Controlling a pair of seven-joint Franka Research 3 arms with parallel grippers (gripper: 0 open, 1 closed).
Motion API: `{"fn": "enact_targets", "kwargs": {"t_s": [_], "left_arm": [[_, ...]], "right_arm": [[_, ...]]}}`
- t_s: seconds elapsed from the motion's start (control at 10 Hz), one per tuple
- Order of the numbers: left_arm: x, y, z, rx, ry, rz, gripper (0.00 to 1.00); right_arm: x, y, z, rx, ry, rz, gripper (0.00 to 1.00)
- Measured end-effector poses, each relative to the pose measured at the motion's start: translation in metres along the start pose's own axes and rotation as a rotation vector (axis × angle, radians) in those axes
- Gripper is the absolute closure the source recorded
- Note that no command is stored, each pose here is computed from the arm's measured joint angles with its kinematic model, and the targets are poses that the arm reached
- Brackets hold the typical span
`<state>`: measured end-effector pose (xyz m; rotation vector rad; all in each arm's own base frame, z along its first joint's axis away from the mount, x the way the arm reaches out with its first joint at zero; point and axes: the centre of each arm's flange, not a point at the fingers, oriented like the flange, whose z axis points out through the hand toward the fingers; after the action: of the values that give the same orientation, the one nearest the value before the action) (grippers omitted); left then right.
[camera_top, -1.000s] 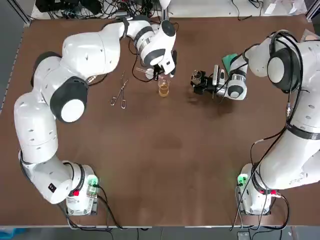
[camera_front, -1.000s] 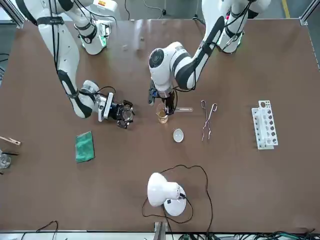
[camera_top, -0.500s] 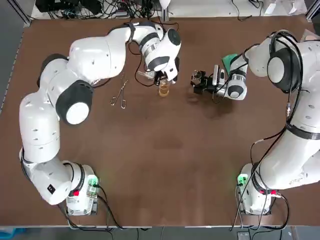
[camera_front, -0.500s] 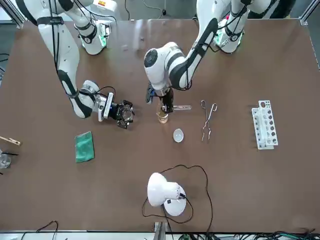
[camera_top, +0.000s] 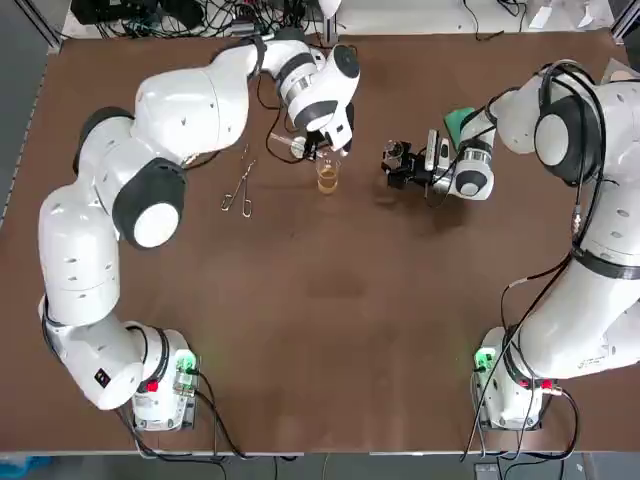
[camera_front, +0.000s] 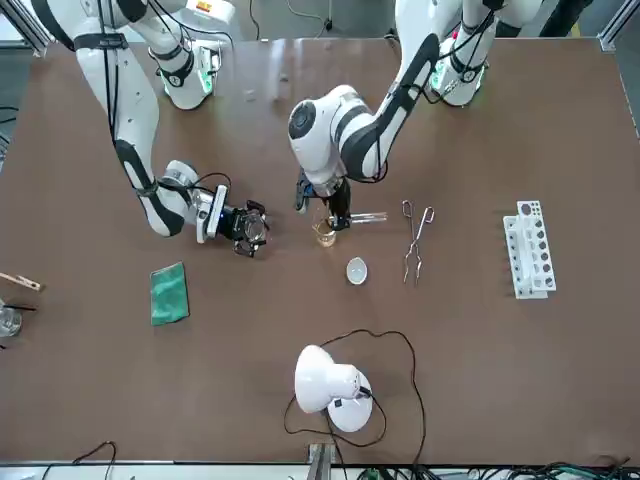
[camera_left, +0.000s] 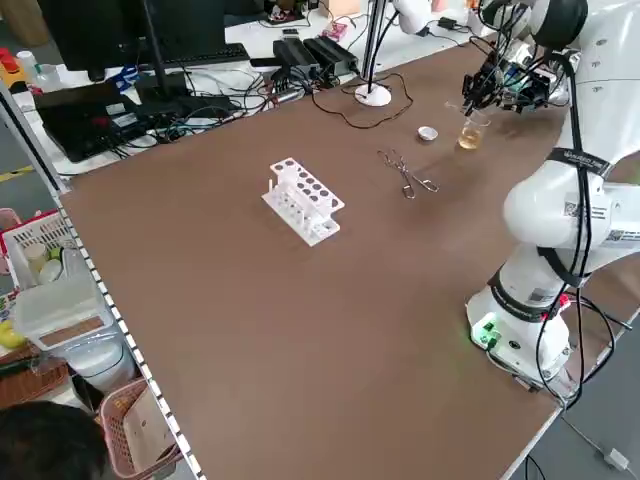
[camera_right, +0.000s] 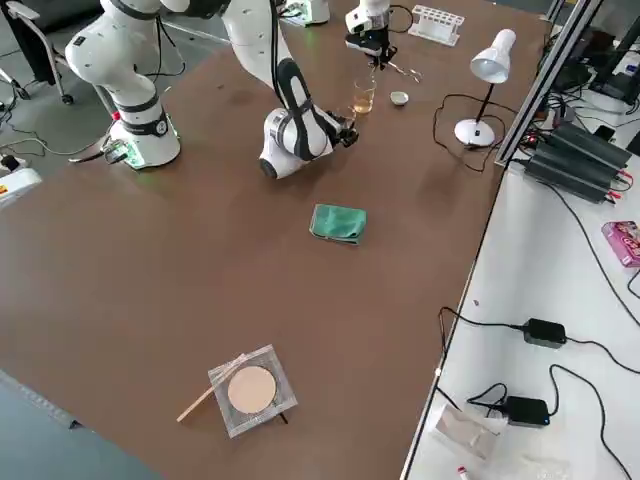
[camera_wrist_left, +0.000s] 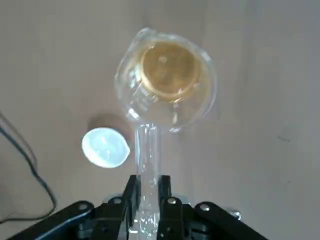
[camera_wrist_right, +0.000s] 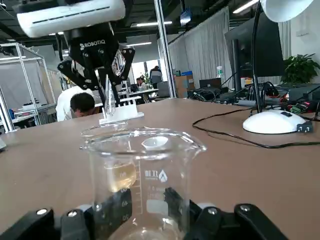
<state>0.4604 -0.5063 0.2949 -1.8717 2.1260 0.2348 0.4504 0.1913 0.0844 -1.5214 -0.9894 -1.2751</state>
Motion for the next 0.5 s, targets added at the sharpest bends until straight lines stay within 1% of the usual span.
{"fn": "enact_targets", "kwargs": {"t_s": [0.5], "left_arm": [[0.014,0.011,0.0,-0.001,-0.066,0.019,0.79]], "right_arm": [[0.0,0.0,0.0,0.0,0.0,0.0,0.62]]}}
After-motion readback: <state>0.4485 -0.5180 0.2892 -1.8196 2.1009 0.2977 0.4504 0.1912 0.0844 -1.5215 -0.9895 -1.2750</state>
